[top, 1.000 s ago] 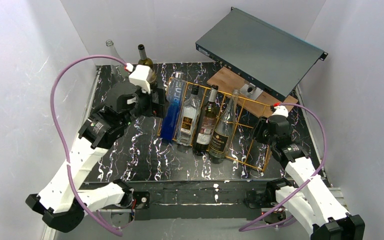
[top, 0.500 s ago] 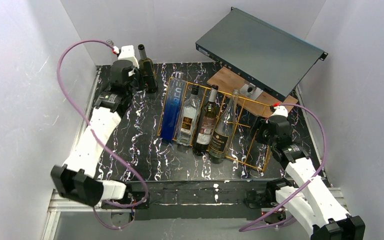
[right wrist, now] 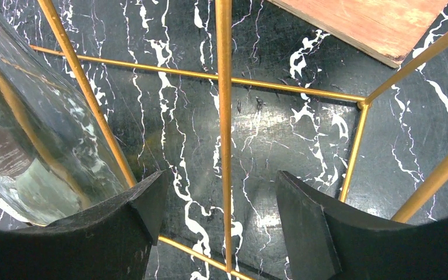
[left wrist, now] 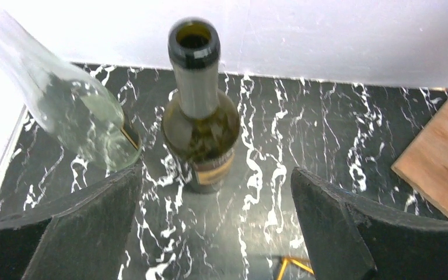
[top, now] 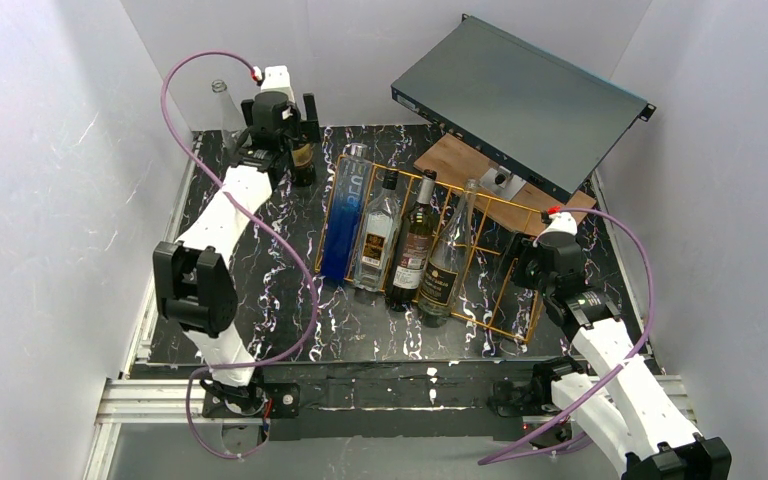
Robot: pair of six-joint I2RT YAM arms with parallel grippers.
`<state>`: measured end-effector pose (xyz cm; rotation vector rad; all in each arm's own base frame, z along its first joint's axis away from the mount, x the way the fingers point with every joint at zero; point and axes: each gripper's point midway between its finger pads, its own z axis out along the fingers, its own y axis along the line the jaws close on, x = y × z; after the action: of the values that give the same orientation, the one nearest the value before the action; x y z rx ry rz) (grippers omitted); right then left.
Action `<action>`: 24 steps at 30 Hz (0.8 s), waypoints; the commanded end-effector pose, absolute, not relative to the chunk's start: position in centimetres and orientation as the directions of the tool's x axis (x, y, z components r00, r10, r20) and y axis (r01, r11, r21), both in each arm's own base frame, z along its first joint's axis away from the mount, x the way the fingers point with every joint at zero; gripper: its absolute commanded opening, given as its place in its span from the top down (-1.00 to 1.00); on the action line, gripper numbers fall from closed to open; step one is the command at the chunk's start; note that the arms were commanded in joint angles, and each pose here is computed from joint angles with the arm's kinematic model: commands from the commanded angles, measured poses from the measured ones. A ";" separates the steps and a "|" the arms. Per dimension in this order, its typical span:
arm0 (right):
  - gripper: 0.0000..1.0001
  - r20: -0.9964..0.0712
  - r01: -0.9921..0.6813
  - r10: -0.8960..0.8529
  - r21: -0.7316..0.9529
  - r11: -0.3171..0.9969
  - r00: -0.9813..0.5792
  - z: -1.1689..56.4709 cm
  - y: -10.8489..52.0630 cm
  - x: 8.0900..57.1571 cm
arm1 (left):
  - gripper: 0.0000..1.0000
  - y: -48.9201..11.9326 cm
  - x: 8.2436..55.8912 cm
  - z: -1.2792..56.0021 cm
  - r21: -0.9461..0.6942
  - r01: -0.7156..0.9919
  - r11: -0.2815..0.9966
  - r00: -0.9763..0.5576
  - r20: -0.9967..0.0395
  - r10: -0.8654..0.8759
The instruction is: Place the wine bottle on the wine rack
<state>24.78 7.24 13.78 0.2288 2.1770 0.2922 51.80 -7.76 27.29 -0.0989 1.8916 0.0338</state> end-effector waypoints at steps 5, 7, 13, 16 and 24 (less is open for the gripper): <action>-0.54 -0.777 0.046 0.275 0.304 0.952 -0.566 14.6 7.5 24.9 | -0.95 -6.1 57.0 30.5 -0.003 -0.129 0.992 -0.198 -0.980 -0.028; -0.54 -0.777 0.046 0.275 0.304 0.952 -0.567 14.5 7.5 24.8 | -0.93 -6.8 58.1 30.2 -0.003 -0.104 0.995 -0.202 -0.979 -0.024; -0.54 -0.775 0.045 0.274 0.304 0.952 -0.570 14.6 7.5 24.8 | -0.56 -6.0 59.6 29.2 0.018 -0.165 0.986 -0.217 -0.976 -0.019; -0.54 -0.774 0.047 0.275 0.304 0.951 -0.570 14.5 7.5 24.8 | -0.47 -6.2 59.9 28.5 0.019 -0.155 0.988 -0.220 -0.975 -0.015; -0.55 -0.767 0.047 0.273 0.303 0.952 -0.581 14.2 7.6 24.8 | -0.15 -6.0 60.3 27.4 0.053 -0.160 0.986 -0.236 -0.972 0.014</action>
<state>24.46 7.19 13.38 0.2303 2.1983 0.2883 59.97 -6.49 25.11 -0.0969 1.8619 0.1351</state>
